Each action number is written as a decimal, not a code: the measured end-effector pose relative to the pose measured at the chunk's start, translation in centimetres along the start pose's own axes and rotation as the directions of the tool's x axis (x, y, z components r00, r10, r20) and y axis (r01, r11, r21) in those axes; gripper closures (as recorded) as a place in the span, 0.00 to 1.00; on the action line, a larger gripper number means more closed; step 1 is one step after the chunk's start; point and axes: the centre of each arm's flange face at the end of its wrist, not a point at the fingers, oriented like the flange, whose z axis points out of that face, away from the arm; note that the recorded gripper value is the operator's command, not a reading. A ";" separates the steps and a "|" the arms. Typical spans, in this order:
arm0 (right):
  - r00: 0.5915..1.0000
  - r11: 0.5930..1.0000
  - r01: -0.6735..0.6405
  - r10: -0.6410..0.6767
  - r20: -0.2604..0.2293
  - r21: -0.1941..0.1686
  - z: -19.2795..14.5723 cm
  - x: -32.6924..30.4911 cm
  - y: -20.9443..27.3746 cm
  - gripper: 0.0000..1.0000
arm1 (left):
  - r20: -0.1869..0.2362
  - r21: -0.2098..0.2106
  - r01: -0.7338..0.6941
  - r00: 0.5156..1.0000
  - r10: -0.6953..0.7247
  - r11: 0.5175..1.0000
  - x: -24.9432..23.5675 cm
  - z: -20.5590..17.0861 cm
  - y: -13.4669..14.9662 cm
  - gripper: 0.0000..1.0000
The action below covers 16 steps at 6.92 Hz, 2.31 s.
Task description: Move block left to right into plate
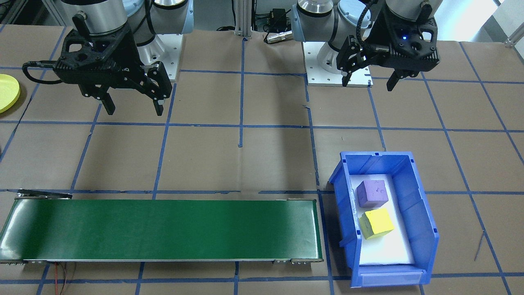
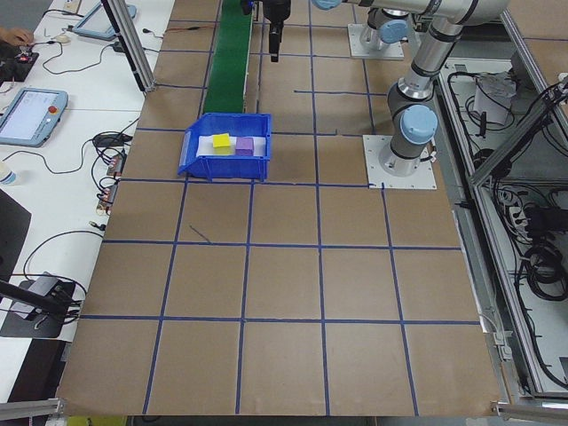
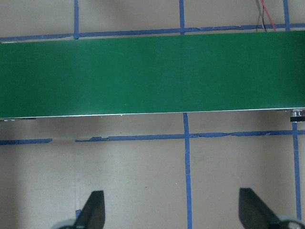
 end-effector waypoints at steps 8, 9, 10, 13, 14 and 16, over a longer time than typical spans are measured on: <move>1.000 1.000 0.002 -0.002 -0.007 -0.005 0.2 0.0 0.2 0.00 | 0.021 -0.040 0.021 1.000 -0.020 0.999 -7.3 10.0 -8.3 0.00; 1.000 1.000 0.002 -0.002 -0.008 -0.006 0.3 0.0 0.2 0.00 | 0.018 -0.046 -0.011 1.000 0.012 0.999 -8.6 13.5 -10.8 0.00; 1.000 1.000 0.003 -0.003 -0.006 -0.006 0.3 -0.1 0.2 0.00 | 0.016 -0.053 -0.041 0.999 0.042 0.998 -9.6 16.9 -12.6 0.00; 1.000 1.000 0.003 -0.003 0.000 -0.007 0.3 -0.3 0.3 0.00 | 0.002 -0.084 -0.031 0.999 0.032 0.996 -12.8 23.6 -13.8 0.01; 1.000 1.000 0.003 -0.003 0.001 -0.007 0.3 -0.3 0.3 0.00 | -0.002 -0.092 -0.035 0.999 0.035 0.995 -13.1 25.0 -13.6 0.01; 1.000 1.000 0.003 -0.003 0.000 -0.007 0.3 -0.2 0.3 0.00 | -0.006 -0.094 -0.055 0.998 0.055 0.994 -13.1 27.7 -13.0 0.01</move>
